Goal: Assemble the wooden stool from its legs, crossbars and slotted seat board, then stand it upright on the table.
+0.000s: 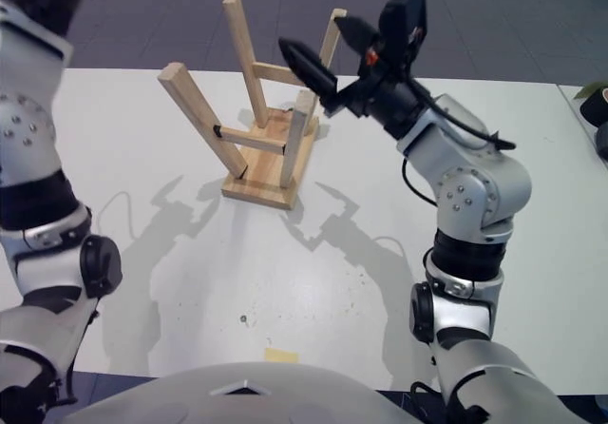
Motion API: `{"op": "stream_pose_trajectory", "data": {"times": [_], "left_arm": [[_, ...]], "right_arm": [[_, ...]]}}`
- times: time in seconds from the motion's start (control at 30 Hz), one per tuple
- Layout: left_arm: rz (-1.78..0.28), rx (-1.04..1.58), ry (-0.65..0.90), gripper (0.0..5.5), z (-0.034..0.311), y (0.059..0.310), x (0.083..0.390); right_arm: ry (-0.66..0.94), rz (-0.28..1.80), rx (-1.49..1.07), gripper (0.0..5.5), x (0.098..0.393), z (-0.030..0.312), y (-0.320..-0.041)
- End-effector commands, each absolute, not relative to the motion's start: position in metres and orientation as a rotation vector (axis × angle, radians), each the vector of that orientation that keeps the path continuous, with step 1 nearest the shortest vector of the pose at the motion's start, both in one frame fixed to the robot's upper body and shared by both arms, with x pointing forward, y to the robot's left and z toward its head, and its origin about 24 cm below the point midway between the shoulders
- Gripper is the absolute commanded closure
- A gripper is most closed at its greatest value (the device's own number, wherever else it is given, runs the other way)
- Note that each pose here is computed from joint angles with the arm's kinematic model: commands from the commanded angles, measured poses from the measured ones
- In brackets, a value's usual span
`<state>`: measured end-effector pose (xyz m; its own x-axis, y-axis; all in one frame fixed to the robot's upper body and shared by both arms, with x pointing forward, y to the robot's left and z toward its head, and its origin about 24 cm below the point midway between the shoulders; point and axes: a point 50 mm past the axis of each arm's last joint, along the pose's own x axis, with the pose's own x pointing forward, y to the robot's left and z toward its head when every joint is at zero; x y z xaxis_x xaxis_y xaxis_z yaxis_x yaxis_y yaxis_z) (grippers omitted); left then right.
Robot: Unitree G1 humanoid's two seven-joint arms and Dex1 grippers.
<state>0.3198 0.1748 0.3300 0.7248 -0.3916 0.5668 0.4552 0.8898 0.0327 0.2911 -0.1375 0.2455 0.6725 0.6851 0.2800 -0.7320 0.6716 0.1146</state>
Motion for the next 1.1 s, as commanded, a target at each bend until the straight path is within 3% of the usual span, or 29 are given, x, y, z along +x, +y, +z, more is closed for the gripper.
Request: {"op": "stream_pose_trajectory", "data": {"times": [0.03, 0.1, 0.17, 0.23, 0.3, 0.57, 0.73, 0.9, 1.1], "left_arm": [[-0.482, -0.092, -0.58, 0.11, 0.326, 0.167, 0.34], [-0.475, -0.035, -0.293, 0.11, 0.251, 0.162, 0.369], [-0.493, 0.061, -0.032, 0.11, 0.176, 0.159, 0.373], [-0.54, 0.064, 0.104, 0.11, 0.135, 0.153, 0.364], [-0.558, 0.046, 0.128, 0.11, 0.123, 0.149, 0.358], [-0.527, -0.043, -0.107, 0.11, 0.182, 0.144, 0.36], [-0.49, -0.065, -0.225, 0.11, 0.215, 0.15, 0.355], [-0.466, -0.096, -0.367, 0.11, 0.255, 0.156, 0.346], [-0.534, -0.16, -0.395, 0.11, 0.256, 0.14, 0.335]], "right_arm": [[-0.362, 0.798, 0.283, 0.1, 0.289, 0.277, -0.137], [-0.327, 0.786, 0.289, 0.1, 0.29, 0.266, -0.134], [-0.241, 0.763, 0.269, 0.1, 0.293, 0.244, -0.131], [-0.175, 0.723, 0.255, 0.1, 0.293, 0.225, -0.135], [-0.151, 0.698, 0.25, 0.1, 0.29, 0.217, -0.141], [-0.161, 0.668, 0.27, 0.1, 0.293, 0.211, -0.136], [-0.192, 0.52, 0.265, 0.1, 0.304, 0.203, -0.143], [-0.388, 0.592, 0.377, 0.1, 0.297, 0.239, -0.13], [-0.443, 0.667, 0.409, 0.1, 0.289, 0.247, -0.112]]}}
